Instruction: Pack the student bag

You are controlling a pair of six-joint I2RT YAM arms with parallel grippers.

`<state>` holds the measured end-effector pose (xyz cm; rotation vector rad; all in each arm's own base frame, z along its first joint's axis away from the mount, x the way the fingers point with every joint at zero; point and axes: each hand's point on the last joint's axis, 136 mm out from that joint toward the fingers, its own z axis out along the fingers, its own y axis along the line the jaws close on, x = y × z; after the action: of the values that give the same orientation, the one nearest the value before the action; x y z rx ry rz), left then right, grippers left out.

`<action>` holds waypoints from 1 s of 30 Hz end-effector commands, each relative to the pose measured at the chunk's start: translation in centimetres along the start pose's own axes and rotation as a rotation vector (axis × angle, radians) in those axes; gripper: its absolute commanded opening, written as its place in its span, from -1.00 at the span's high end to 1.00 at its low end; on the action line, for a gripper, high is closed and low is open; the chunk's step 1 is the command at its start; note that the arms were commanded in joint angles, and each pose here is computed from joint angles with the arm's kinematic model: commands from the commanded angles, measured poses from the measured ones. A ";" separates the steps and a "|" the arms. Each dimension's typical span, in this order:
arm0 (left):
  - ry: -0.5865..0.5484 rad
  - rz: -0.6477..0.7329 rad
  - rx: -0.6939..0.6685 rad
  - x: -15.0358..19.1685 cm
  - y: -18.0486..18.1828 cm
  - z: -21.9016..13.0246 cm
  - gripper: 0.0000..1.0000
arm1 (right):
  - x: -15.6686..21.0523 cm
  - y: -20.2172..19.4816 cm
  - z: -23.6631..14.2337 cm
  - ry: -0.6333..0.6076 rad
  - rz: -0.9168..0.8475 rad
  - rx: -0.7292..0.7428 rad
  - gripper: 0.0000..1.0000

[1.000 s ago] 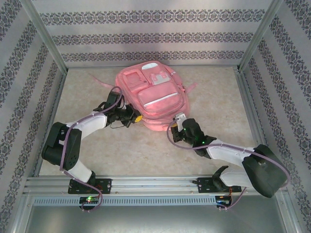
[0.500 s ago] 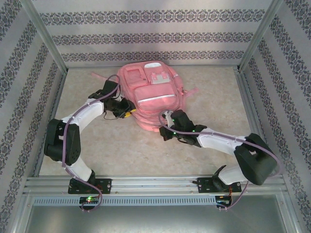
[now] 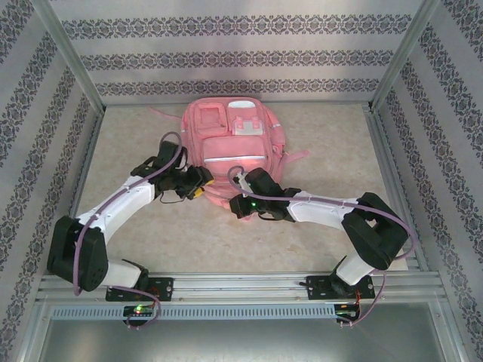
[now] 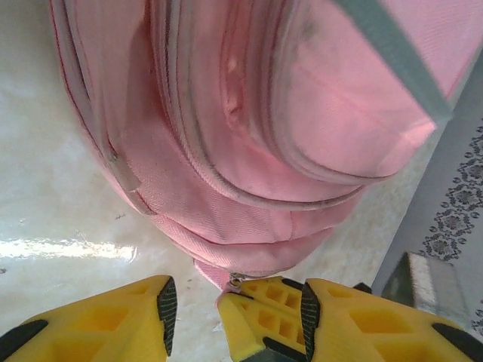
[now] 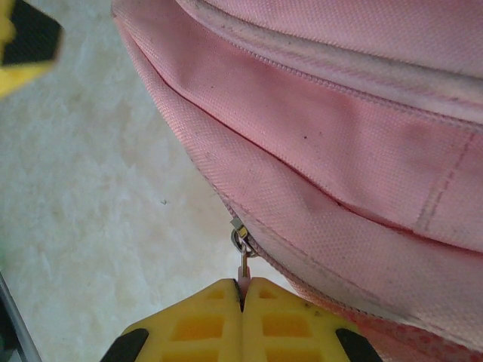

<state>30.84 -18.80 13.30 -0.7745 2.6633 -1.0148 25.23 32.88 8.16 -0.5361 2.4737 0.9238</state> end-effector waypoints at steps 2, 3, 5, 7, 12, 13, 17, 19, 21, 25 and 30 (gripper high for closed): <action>-0.010 -0.045 -0.021 -0.1 0.0 1.6 0.04 | -0.8 1.0 0.3 -0.018 0.005 -0.036 1.00; -0.011 -0.049 -0.030 -0.1 0.1 1.7 0.04 | -0.6 0.9 0.3 -0.015 0.005 -0.030 1.00; -0.007 -0.059 -0.060 -0.2 0.3 2.1 0.05 | -0.5 0.6 0.2 -0.018 0.006 -0.014 1.00; -0.002 -0.067 -0.082 -0.3 0.6 2.5 0.06 | -0.4 0.2 0.0 -0.022 0.010 0.002 1.00; -0.013 -0.053 -0.102 -1.3 0.6 3.5 0.11 | 0.2 -0.4 -0.3 -0.021 0.019 0.025 1.00; -0.015 -0.049 -0.107 -1.5 0.5 3.8 0.15 | 0.3 -0.5 -0.3 -0.017 0.021 0.032 1.00; -0.028 -0.019 -0.126 -2.3 0.3 4.4 0.42 | 0.8 -1.1 -0.3 0.006 0.033 0.057 1.00; -0.036 -0.008 -0.133 -2.7 0.2 4.6 0.54 | 1.0 -1.4 -0.5 0.013 0.038 0.071 1.00; -0.044 0.003 -0.138 -2.9 0.1 4.5 0.64 | 1.1 -1.9 -0.8 0.015 0.044 0.088 1.00; -0.053 0.016 -0.152 -3.0 0.5 4.4 0.80 | 1.5 -3.0 -1.5 0.014 0.066 0.119 1.00; -0.060 0.013 -0.164 -3.0 1.4 3.9 0.92 | 2.0 -4.5 -2.5 0.015 0.080 0.164 1.00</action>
<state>33.31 -19.58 8.72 -0.8409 2.7720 -0.8221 25.53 29.70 7.34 -0.4417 2.5195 0.8191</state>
